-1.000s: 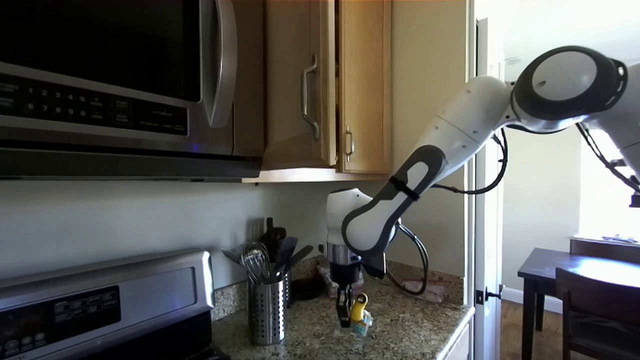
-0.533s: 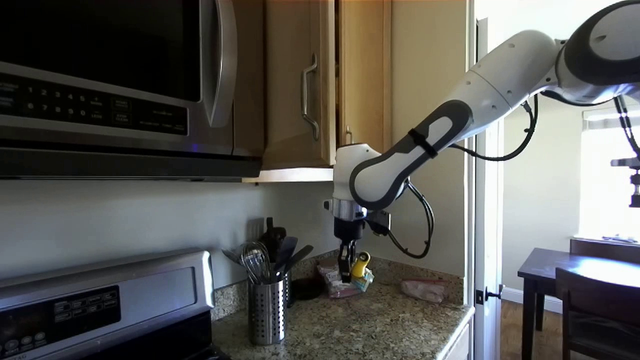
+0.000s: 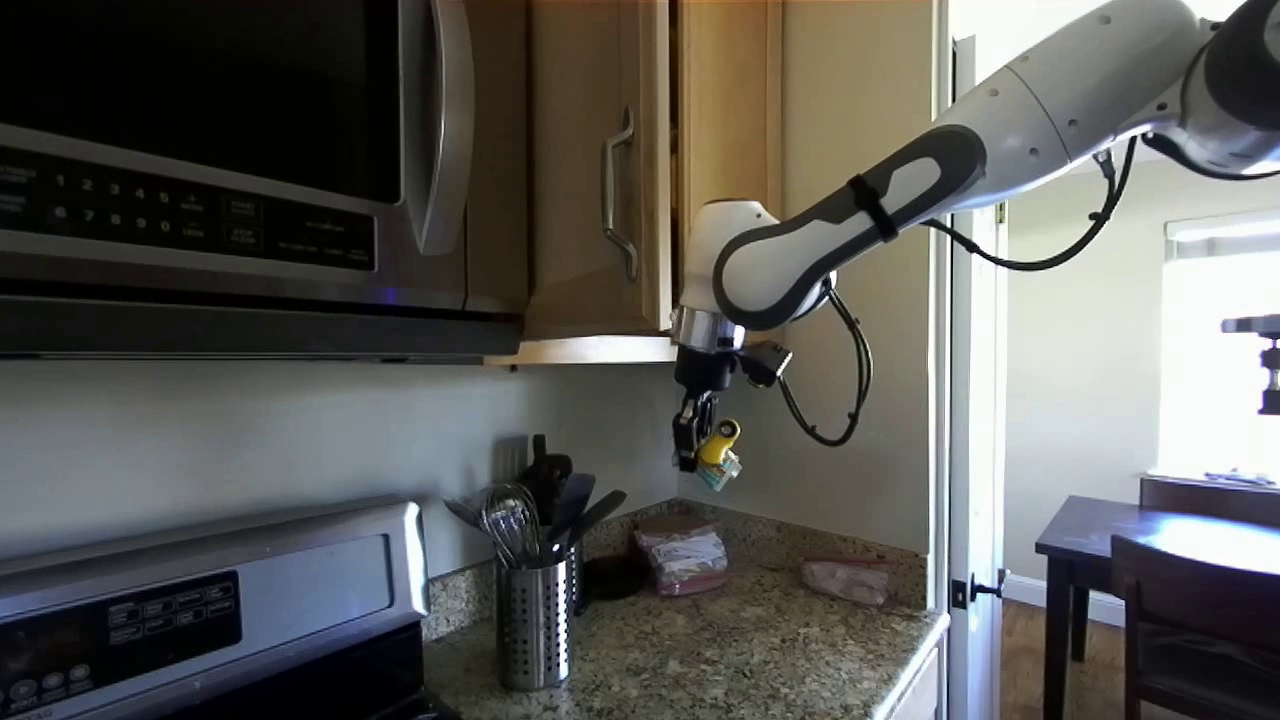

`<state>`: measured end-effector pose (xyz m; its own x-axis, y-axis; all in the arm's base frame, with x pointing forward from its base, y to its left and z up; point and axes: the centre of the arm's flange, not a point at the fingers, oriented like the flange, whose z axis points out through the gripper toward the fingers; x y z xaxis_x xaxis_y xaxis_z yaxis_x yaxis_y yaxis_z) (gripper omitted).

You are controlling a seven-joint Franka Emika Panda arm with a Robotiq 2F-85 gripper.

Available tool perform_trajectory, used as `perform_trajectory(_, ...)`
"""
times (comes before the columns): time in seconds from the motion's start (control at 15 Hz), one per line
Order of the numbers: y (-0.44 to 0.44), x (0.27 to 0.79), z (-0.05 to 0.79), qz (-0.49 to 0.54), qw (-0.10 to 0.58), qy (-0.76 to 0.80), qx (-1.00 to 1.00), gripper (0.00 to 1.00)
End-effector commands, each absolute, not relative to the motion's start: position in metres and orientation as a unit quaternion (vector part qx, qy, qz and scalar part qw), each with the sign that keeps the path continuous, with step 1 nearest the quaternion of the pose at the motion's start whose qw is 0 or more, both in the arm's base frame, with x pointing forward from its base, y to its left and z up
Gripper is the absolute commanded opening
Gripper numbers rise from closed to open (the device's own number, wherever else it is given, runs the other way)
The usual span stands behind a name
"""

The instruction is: Open the top cabinet then pick up the yellow object on the counter place it inside the cabinet and then close the cabinet

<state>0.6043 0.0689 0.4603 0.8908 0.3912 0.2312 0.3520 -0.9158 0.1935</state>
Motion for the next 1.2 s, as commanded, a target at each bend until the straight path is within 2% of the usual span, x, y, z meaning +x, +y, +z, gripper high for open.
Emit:
perform_trajectory(0.0,0.061,0.609,0.51,0.163,0.087,0.165,0.969,0.08)
perform_trajectory(0.6,0.058,0.626,0.612,0.265,0.092,0.141,0.949,0.08)
perform_trajectory(1.13,0.056,0.651,0.66,0.335,0.088,0.147,0.927,0.08)
